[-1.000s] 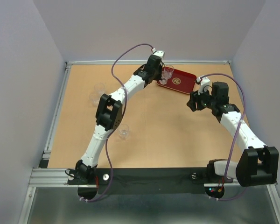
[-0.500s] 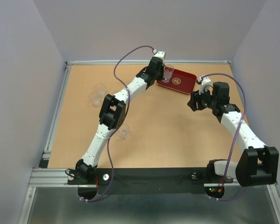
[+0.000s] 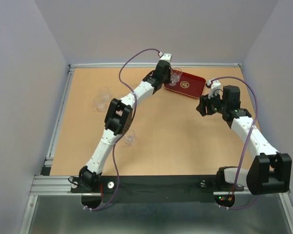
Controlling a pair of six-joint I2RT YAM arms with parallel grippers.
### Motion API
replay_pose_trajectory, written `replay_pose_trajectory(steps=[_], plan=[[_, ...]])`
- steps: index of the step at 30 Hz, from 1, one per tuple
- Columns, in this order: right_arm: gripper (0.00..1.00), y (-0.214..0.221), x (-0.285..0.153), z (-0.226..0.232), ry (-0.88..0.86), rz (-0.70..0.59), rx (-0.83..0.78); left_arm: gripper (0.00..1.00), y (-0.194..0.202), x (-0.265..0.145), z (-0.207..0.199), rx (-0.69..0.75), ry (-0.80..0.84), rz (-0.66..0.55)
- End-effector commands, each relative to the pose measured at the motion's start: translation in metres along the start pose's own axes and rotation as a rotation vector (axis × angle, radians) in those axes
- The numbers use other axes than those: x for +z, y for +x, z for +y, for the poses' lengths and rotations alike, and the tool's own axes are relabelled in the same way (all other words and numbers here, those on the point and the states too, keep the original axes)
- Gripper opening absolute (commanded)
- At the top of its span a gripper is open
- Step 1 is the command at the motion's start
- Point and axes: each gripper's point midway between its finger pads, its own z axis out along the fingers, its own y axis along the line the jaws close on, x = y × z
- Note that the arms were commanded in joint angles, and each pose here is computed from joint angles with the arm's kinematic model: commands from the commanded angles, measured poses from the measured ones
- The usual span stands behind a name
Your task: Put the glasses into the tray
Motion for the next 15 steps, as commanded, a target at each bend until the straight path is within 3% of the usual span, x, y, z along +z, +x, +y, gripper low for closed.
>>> replay_pose_trajectory(steps=[1,15], plan=[[0.59,-0.008,-0.003,-0.006,0.018,-0.033,-0.007,0.29,-0.053,-0.008,-0.013,-0.035,0.031,-0.137],[0.59,-0.008,-0.004,-0.007,0.016,-0.038,-0.008,0.37,-0.075,-0.020,-0.021,-0.050,0.067,-0.171]])
